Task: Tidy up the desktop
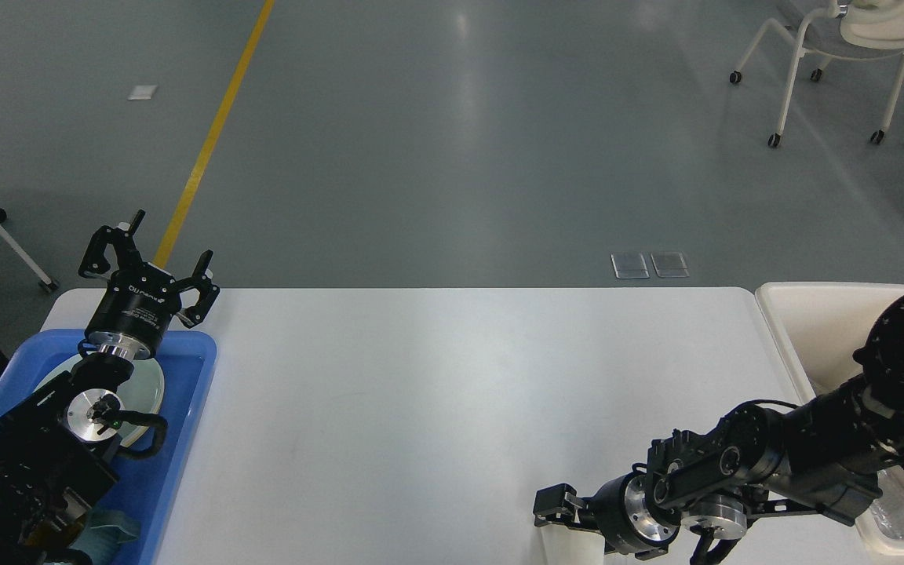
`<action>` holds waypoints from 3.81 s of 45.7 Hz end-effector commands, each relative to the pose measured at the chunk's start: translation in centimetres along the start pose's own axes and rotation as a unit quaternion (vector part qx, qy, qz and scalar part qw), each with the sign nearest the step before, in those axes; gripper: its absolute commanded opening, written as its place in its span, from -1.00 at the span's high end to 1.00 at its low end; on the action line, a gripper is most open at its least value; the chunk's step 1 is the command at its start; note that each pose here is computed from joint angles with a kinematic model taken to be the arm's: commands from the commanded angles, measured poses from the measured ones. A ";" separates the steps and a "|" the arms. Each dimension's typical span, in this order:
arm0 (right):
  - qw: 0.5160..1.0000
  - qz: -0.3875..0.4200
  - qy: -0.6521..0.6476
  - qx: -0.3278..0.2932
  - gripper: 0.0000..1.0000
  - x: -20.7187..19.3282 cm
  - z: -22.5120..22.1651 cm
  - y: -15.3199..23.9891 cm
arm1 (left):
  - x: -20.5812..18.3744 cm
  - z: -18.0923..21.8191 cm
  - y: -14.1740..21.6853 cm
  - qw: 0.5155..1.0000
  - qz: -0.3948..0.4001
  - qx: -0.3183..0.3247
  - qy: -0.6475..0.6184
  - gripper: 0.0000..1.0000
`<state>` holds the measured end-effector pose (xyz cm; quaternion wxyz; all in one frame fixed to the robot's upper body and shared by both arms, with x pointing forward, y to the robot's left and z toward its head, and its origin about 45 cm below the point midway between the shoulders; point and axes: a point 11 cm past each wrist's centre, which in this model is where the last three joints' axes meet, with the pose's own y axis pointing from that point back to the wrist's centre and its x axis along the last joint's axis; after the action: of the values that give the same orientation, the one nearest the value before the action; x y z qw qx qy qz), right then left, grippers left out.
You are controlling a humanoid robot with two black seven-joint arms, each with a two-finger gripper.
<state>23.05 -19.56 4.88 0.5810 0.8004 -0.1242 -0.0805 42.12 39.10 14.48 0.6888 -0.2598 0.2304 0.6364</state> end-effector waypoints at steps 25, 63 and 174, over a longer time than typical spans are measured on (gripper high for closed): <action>0.995 0.073 0.061 -0.040 1.00 6.4 1.0 8.6 | 0.0 0.0 0.0 1.000 0.001 0.000 0.000 -1.00; 0.937 0.295 0.118 -0.145 1.00 23.3 2.2 41.0 | 0.0 0.0 0.0 1.000 0.001 -0.001 0.000 -1.00; 0.414 0.281 -0.605 0.619 -1.00 25.4 -0.4 10.4 | 0.0 0.0 0.0 1.000 0.000 -0.001 0.000 -1.00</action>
<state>46.89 -29.56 16.07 -0.3112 0.6116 -0.6747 -0.2719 42.16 39.09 14.52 0.6889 -0.2600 0.2300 0.6364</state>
